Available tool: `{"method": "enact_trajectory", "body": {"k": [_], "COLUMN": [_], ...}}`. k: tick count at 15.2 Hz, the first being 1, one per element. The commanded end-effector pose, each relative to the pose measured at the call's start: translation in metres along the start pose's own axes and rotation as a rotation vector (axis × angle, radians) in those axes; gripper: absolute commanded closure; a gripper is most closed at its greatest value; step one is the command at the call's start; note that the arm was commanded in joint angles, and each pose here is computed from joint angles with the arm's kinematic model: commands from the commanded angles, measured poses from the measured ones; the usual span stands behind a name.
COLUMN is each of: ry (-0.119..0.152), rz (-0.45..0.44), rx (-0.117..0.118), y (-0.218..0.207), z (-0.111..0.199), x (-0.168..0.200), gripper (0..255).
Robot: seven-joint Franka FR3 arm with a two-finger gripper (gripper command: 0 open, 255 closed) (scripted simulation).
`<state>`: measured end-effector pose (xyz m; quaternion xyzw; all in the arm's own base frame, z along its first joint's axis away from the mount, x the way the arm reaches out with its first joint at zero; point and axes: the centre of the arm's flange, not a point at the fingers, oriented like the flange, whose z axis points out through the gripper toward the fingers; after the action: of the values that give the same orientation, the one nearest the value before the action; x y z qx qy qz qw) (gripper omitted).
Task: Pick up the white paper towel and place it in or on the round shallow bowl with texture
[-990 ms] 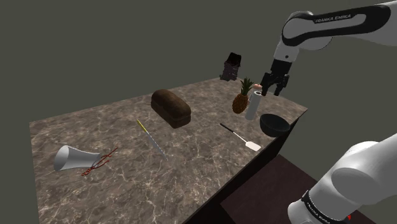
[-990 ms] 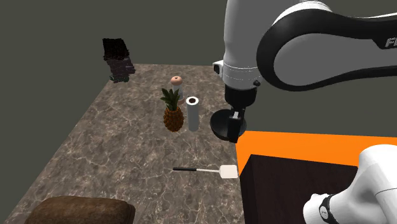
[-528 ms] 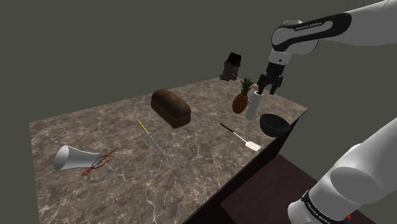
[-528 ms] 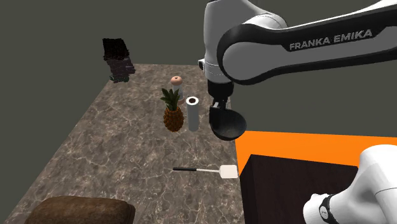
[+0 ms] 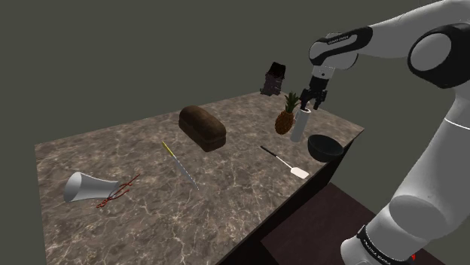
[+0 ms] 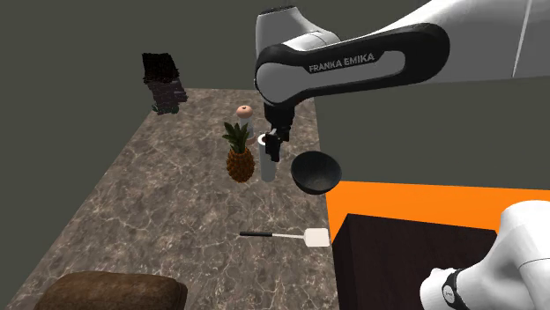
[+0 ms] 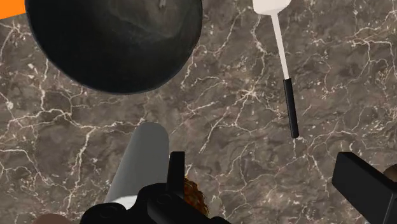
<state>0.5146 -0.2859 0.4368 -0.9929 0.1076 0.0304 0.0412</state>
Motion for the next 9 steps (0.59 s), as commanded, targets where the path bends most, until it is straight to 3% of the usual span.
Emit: {"method": "enact_trajectory", "body": {"k": [1,9], "ry": [0.005,0.029], "rz": [0.000,0.001], "rx": [-0.005,-0.022], "y": [0.018,0.081], "z": [0.007,0.029], "x": [0.017,0.093], "gripper": [0,0]}}
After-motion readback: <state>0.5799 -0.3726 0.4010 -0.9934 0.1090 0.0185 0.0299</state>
